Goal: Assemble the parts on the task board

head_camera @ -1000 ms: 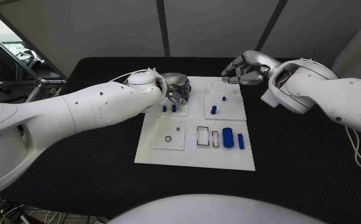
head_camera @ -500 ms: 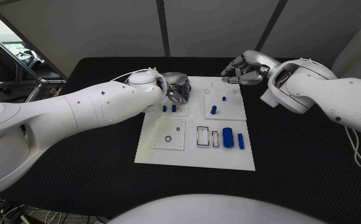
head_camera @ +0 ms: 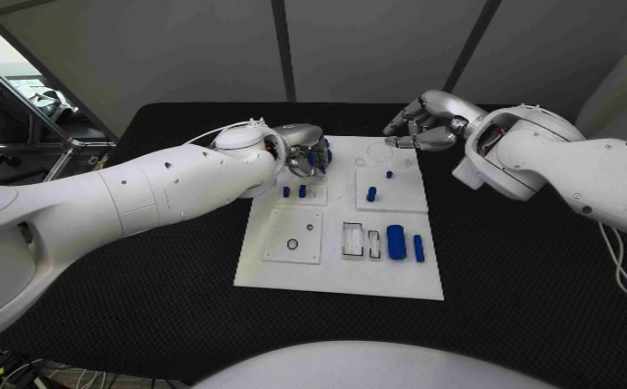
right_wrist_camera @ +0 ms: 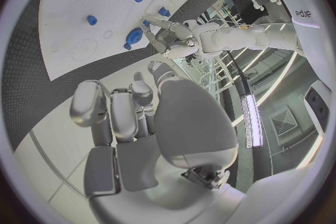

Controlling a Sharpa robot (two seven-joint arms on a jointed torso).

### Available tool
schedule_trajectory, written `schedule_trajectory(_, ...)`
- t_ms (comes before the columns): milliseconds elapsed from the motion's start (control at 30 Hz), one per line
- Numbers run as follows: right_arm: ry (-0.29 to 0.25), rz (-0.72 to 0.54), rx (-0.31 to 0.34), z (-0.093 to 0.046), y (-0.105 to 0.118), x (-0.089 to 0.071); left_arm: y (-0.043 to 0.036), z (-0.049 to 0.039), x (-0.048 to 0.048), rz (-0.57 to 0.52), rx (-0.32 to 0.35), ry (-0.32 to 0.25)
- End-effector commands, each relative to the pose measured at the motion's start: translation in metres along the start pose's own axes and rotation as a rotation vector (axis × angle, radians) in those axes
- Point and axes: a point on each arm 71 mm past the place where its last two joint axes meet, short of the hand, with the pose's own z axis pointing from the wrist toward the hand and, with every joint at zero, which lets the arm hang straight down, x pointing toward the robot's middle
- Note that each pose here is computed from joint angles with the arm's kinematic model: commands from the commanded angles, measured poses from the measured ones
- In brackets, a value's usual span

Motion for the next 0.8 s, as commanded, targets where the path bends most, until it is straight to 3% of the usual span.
schedule_trajectory(33, -0.002, -0.003, -0.015, 0.0, 0.002, -0.001, -0.0037, -0.0029, -0.0106, -0.027, 0.025, -0.056)
schedule_trajectory(233, -0.004, -0.003, -0.014, 0.0, 0.001, -0.001, 0.0022, -0.0122, -0.0208, -0.044, 0.017, -0.065)
schedule_trajectory(467, -0.004, -0.003, -0.011, 0.0, 0.0, -0.002, 0.0206, -0.0258, -0.0251, -0.056, -0.03, -0.043)
schedule_trajectory(633, -0.003, -0.004, -0.011, 0.0, 0.0, -0.002, 0.0289, -0.0306, -0.0239, -0.058, -0.055, -0.025)
schedule_trajectory(800, -0.003, -0.004, -0.011, 0.0, 0.0, -0.002, 0.0355, -0.0327, -0.0158, -0.065, -0.074, -0.005)
